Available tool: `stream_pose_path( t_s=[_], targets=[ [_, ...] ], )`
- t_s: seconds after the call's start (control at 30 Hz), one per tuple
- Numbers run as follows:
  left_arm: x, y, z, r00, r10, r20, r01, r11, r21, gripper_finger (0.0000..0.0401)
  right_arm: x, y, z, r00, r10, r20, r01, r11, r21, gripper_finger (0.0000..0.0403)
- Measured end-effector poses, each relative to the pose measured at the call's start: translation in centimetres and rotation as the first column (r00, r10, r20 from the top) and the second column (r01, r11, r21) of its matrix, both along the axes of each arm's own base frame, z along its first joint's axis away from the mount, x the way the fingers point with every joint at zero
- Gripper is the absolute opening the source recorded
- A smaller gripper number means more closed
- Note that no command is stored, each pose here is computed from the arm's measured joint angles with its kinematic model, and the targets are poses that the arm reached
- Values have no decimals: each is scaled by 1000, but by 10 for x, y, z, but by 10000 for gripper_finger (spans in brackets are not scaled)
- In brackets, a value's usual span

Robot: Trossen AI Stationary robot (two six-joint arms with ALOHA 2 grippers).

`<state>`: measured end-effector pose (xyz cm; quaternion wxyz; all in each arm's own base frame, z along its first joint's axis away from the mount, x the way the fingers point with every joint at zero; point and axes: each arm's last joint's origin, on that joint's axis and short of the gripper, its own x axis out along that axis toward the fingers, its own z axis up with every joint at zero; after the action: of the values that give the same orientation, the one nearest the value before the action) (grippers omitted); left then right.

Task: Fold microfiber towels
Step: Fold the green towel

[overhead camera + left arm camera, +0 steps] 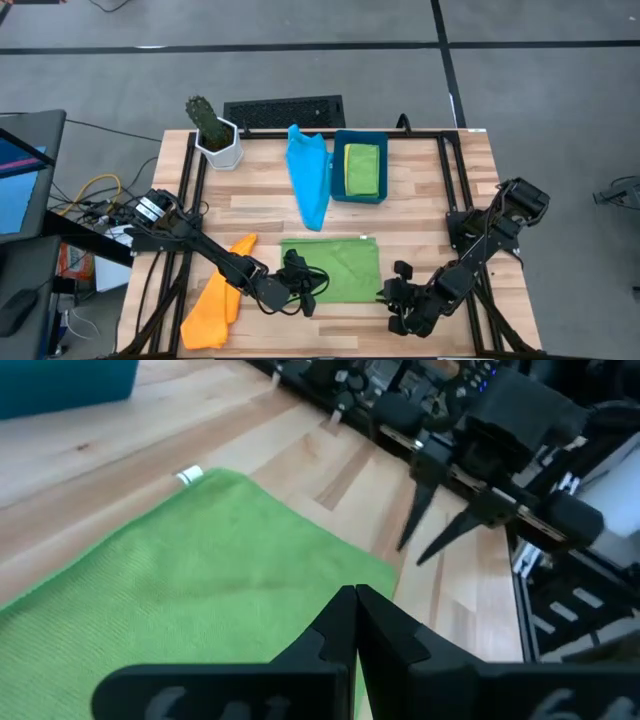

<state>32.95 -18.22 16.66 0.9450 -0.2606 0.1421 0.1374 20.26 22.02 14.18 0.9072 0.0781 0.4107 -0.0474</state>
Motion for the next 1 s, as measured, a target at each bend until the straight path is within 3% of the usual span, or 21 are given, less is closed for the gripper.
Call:
stream_pose_path(
  t_s=[0.3, 0.5, 0.7, 1.0],
  targets=[
    [4, -3, -15, 1000, -8, -23, 8, 1000, -12, 0, 0, 4, -28, 996, 29, -81, -34, 998, -58, 184],
    [12, -10, -37, 997, -51, -53, 49, 998, -32, 0, 0, 5, -36, 994, 17, -104, -25, 997, -71, 197],
    [26, -21, -49, 992, -106, -75, 102, 993, -57, 0, 1, 2, -34, 993, -19, -118, 12, 998, -58, 145],
    [29, -23, -52, 987, -112, -118, 106, 993, -49, 0, 8, 11, -25, 991, 57, -118, -65, 996, -62, 38]
  ],
)
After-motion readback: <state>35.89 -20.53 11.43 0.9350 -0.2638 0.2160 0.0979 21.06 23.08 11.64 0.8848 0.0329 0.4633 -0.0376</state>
